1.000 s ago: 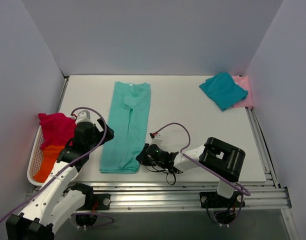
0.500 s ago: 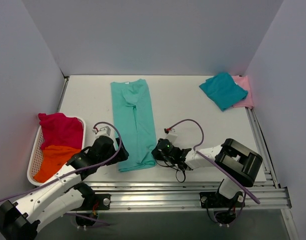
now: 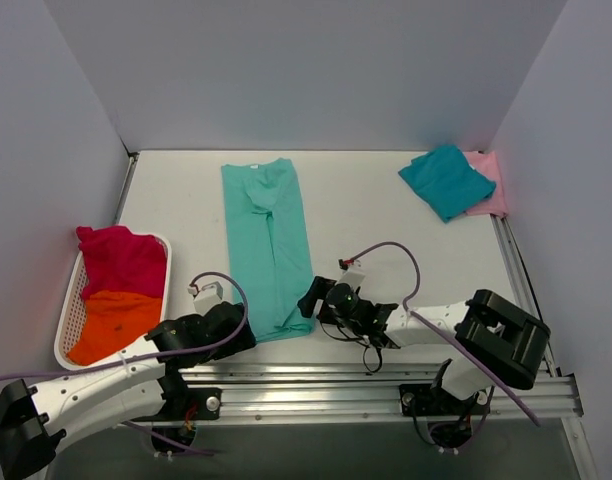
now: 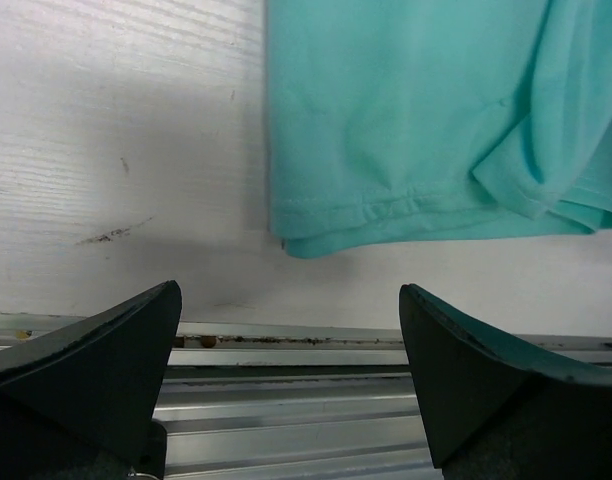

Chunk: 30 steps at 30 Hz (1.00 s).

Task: Fold and stack the t-shirts
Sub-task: Grab the bottom of the folded rectangular tshirt with both arms

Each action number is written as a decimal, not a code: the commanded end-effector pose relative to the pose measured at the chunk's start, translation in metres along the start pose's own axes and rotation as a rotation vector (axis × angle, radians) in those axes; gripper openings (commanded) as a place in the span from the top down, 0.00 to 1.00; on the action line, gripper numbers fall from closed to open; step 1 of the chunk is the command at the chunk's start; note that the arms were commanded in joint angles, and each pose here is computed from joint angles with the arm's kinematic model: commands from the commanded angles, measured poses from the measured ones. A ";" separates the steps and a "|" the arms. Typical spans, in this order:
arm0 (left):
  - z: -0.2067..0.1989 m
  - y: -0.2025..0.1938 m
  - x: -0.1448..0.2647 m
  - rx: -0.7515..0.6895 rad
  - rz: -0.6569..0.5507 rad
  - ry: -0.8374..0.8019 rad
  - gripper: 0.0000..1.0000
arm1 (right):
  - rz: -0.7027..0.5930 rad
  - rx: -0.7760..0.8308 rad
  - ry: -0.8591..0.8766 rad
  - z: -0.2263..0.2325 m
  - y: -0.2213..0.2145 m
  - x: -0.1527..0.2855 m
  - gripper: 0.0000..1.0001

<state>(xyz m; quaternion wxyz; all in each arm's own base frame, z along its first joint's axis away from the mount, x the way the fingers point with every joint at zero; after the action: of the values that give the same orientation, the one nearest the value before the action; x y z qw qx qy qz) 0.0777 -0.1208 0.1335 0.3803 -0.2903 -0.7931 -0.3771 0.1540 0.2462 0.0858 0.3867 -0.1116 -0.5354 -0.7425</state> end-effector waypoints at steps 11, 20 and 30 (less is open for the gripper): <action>-0.003 -0.013 -0.028 0.084 -0.100 0.033 0.07 | 0.131 0.075 -0.116 -0.019 -0.043 0.025 0.44; -0.002 -0.009 -0.027 0.087 -0.145 0.028 0.09 | 0.191 0.104 -0.075 -0.001 -0.064 0.004 0.62; -0.004 -0.007 -0.031 0.097 -0.189 0.049 0.30 | 0.187 0.111 -0.110 -0.009 -0.059 0.004 0.86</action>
<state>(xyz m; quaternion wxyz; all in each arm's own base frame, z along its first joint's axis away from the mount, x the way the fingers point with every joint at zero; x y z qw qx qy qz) 0.0858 -0.1309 0.1059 0.3857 -0.2110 -0.8112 -0.3856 0.1255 0.2742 0.0715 0.4138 -0.1066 -0.5339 -0.7296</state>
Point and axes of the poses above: each gripper's point midway between its finger pads, its own x axis back along the fingers, its own z axis along the line the jaws close on, y = z × x, the point moved 10 cm from there along x, back along the fingers, and after that the axes turned 14 degrees about x, right-handed, at the moved point
